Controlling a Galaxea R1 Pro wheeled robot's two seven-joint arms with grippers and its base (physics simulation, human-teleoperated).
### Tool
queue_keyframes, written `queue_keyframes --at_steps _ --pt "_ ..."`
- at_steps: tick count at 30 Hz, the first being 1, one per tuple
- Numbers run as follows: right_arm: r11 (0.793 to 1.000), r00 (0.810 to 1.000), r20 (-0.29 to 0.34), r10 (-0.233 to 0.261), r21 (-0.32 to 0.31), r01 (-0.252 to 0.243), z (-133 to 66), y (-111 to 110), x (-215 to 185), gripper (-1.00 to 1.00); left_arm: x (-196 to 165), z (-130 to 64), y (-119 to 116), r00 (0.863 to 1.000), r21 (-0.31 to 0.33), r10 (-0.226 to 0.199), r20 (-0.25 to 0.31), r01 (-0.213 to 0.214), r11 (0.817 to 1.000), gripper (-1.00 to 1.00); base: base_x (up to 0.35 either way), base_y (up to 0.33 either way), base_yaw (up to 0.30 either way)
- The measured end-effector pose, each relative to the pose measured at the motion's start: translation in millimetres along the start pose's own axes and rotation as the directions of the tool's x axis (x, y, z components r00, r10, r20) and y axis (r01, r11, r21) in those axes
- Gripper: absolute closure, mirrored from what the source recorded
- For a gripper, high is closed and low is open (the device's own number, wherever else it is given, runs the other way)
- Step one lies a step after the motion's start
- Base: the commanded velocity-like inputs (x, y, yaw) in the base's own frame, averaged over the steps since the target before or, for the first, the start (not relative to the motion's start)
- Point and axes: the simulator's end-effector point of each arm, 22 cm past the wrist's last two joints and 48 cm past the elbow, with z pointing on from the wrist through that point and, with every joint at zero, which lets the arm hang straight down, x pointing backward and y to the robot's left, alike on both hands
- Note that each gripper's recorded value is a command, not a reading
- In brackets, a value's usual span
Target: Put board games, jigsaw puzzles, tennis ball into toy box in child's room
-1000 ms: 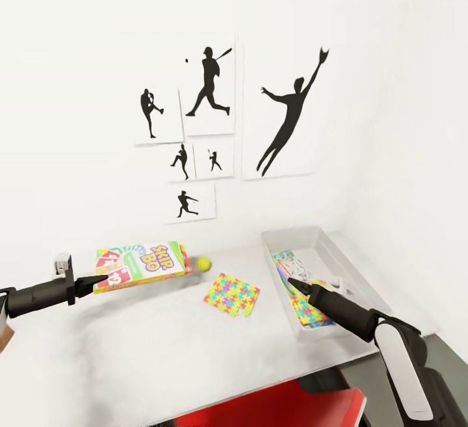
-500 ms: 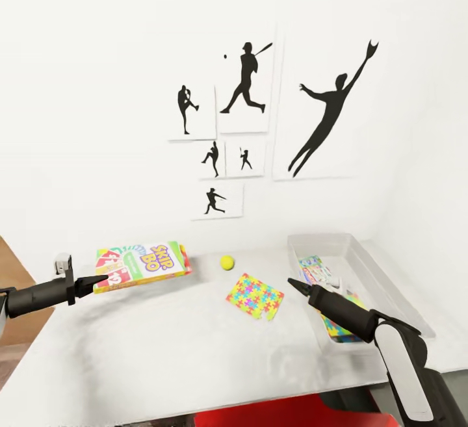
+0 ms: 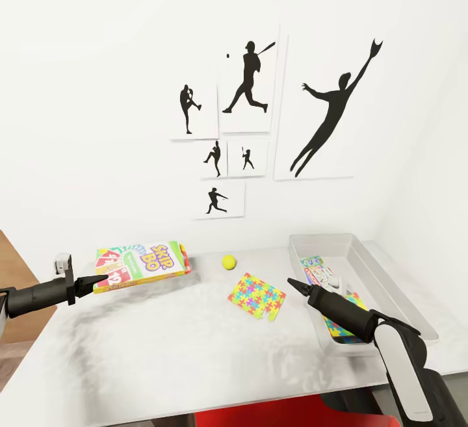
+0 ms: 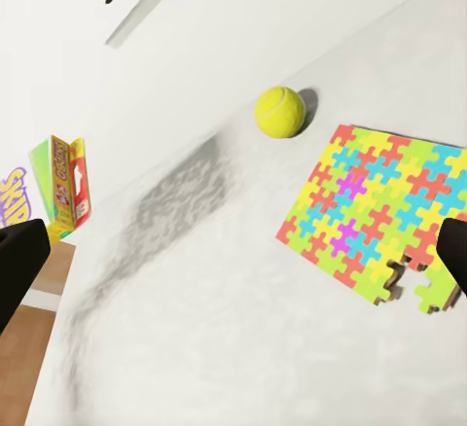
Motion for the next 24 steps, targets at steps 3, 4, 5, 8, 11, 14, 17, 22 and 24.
queue_keyframes --at_steps 3,4,5,8,11,14,17,22,24 --pt "1.000 1.000 0.000 0.000 0.000 0.000 0.0 -0.2 0.1 -1.00 0.0 0.0 0.0 1.000 0.000 0.000 0.000 0.000 1.000 1.00 0.000 -0.006 0.000" --pt "1.000 1.000 -0.001 0.000 0.001 0.000 -0.2 -0.6 0.5 -1.00 -0.1 0.0 0.0 1.000 0.000 0.000 0.000 0.000 1.000 1.00 0.000 -0.065 0.000" --pt "1.000 1.000 -0.001 0.000 0.002 0.000 -0.2 -0.7 0.7 -1.00 -0.1 -0.1 0.0 1.000 0.000 0.000 0.000 0.000 1.000 1.00 0.000 -0.132 0.000" --pt "1.000 1.000 -0.001 0.001 0.002 -0.001 -0.3 -0.8 0.9 -1.00 0.0 -0.1 0.1 1.000 0.000 -0.001 0.000 0.001 1.000 1.00 0.000 -0.221 0.000" --pt "1.000 1.000 -0.002 0.000 0.002 0.000 -0.5 -1.1 0.9 -1.00 0.0 0.0 0.1 1.000 0.001 -0.001 0.001 0.001 1.000 1.00 0.000 -0.126 0.000" --pt "1.000 1.000 -0.002 0.000 0.002 0.000 -0.6 -1.3 0.9 -1.00 -0.1 -0.1 0.0 1.000 0.000 -0.001 0.001 0.001 1.000 1.00 0.000 -0.028 0.000" --pt "1.000 1.000 -0.002 0.000 0.002 0.000 -0.5 -1.1 1.0 -1.00 -0.2 -0.2 -0.1 1.000 0.000 0.000 0.001 0.000 1.000 1.00 0.000 -0.007 0.000" --pt "1.000 1.000 -0.001 0.001 0.002 -0.001 -0.3 -1.2 1.1 -1.00 -0.5 -0.7 0.0 1.000 0.000 0.000 0.002 0.000 1.000 1.00 0.014 0.000 -0.006" --pt "1.000 1.000 -0.001 0.001 0.002 -0.001 -0.5 -1.0 1.1 -1.00 -0.4 -0.7 0.0 1.000 0.001 0.000 0.002 0.000 1.000 1.00 0.074 0.007 -0.087"
